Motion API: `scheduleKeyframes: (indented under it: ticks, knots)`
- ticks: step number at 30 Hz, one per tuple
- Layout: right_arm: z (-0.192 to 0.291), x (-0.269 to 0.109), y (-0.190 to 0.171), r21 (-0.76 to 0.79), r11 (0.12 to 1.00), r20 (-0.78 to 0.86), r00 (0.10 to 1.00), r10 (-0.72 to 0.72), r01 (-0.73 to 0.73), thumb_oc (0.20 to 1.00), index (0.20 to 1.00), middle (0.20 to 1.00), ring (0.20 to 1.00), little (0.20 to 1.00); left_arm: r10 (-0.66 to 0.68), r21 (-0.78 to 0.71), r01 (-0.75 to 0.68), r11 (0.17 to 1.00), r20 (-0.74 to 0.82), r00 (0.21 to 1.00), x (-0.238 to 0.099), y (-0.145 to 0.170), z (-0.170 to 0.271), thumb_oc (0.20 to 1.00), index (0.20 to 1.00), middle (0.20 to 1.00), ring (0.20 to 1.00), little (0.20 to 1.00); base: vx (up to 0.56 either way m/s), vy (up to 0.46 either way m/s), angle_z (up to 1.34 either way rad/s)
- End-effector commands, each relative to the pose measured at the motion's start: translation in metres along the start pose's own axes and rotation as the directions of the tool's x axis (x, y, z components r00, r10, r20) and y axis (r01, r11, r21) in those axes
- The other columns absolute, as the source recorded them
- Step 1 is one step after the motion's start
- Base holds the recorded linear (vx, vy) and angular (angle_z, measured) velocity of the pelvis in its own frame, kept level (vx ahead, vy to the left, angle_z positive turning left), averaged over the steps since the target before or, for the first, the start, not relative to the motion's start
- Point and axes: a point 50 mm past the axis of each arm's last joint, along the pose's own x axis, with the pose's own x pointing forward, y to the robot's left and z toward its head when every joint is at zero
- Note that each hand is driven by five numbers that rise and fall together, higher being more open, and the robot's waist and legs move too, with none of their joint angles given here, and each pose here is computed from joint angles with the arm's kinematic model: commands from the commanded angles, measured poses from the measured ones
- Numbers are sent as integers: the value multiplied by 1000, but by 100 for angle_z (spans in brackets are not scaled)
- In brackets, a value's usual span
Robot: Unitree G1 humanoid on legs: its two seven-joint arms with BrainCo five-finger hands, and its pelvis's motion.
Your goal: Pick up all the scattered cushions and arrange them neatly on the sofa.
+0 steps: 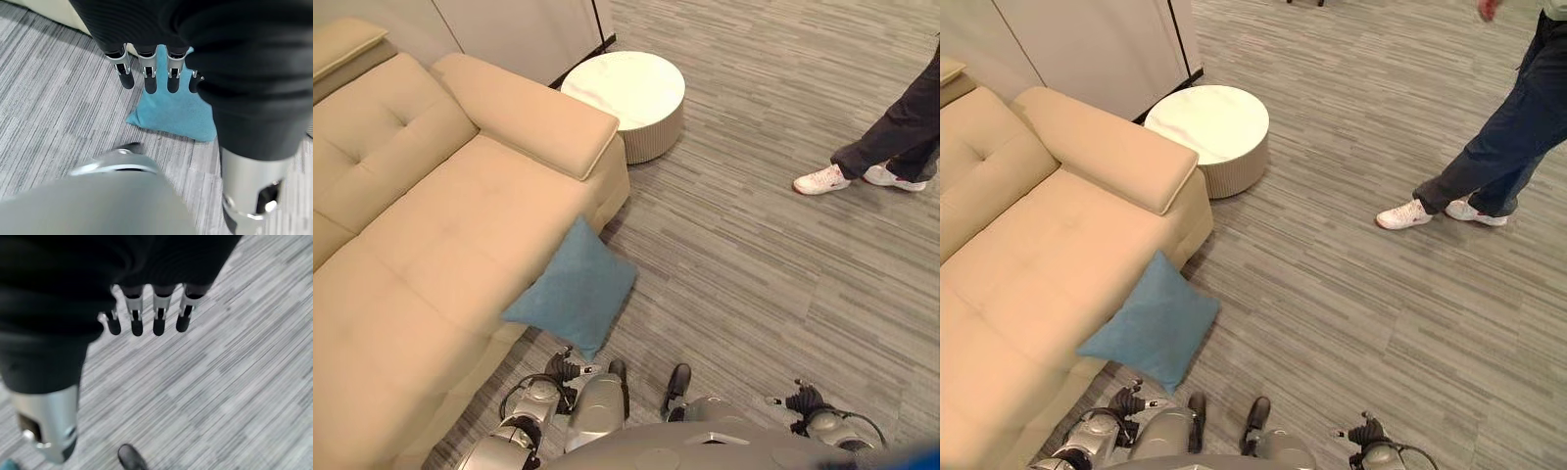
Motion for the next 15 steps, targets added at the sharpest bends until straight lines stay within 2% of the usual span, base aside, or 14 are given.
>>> scheduleKeyframes:
  ticks: [1, 7, 14, 15]
  knots:
    - [7, 3, -16, 36, 998, 21, 998, -51, 50, 1000, 1000, 1000, 1000, 1000, -29, 2, 29, 1000, -39, 999, -3, -10, -13, 1000, 1000, 1000, 1000, 1000, 369, 159, 18]
    - [17, 4, -15, 35, 999, 56, 998, -39, 37, 1000, 1000, 1000, 1000, 1000, 8, 7, -8, 1000, 13, 1000, 0, 5, 3, 1000, 1000, 1000, 1000, 1000, 240, 156, 17]
    - [20, 4, -15, 22, 999, 63, 997, -34, 33, 1000, 1000, 1000, 1000, 1000, -12, 29, 10, 1000, 40, 999, 2, -2, 10, 1000, 1000, 1000, 1000, 1000, 223, -40, 78]
    - [18, 4, -14, 24, 999, 57, 998, -32, 31, 1000, 1000, 1000, 1000, 1000, -22, 43, 21, 999, 37, 999, 2, -6, 10, 1000, 1000, 1000, 1000, 1000, 399, -199, 181]
